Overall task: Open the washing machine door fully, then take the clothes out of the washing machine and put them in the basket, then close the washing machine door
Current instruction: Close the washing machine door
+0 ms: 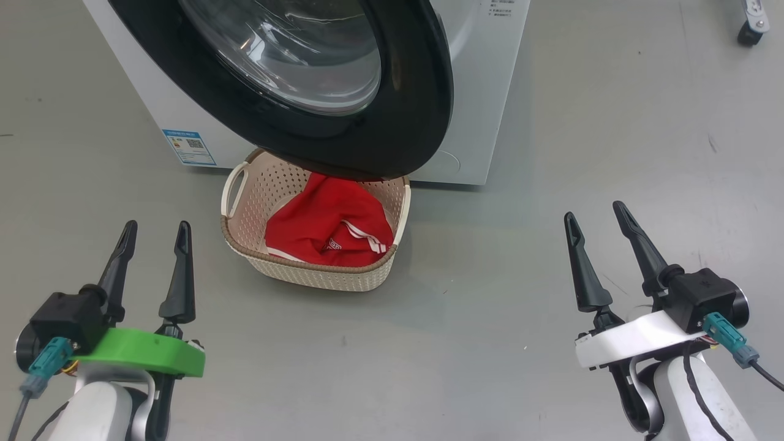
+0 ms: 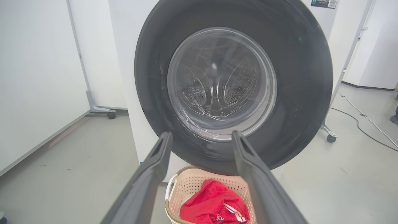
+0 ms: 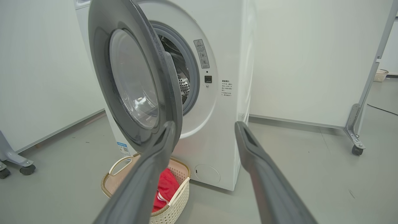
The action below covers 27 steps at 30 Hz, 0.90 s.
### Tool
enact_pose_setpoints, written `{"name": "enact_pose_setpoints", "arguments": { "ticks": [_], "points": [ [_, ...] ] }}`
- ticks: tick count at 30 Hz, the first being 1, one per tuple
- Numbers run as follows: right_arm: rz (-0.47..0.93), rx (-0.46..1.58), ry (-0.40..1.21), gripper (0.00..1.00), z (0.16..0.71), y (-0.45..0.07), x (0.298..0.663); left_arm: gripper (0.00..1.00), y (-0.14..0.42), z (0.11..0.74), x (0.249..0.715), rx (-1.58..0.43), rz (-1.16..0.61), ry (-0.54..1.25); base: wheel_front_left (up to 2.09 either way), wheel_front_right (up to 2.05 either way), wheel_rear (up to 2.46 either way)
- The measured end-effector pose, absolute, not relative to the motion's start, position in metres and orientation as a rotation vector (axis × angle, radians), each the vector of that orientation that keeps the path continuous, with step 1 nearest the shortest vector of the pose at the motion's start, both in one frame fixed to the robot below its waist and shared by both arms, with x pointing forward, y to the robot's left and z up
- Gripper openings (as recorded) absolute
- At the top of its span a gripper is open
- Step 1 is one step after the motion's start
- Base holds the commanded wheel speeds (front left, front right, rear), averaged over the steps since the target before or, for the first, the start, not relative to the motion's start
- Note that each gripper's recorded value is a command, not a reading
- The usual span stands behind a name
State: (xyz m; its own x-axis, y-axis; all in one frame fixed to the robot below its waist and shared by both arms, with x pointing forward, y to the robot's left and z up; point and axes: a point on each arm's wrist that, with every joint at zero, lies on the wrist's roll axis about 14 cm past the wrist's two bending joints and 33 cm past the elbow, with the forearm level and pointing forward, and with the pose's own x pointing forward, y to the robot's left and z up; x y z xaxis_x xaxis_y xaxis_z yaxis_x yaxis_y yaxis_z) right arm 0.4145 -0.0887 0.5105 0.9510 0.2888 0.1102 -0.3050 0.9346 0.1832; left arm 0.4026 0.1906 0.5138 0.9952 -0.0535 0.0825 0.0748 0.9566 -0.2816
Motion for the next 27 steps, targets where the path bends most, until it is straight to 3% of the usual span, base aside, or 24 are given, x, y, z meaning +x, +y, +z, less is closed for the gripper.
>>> {"name": "enact_pose_setpoints", "arguments": {
  "ticks": [27],
  "points": [
    [0.286,0.211,-0.086,1.00,0.512,-0.091,0.415,1.00,0.177,0.509,0.395,-0.242,-0.093,-0.070,0.00,0.00,0.00]
  ]
}}
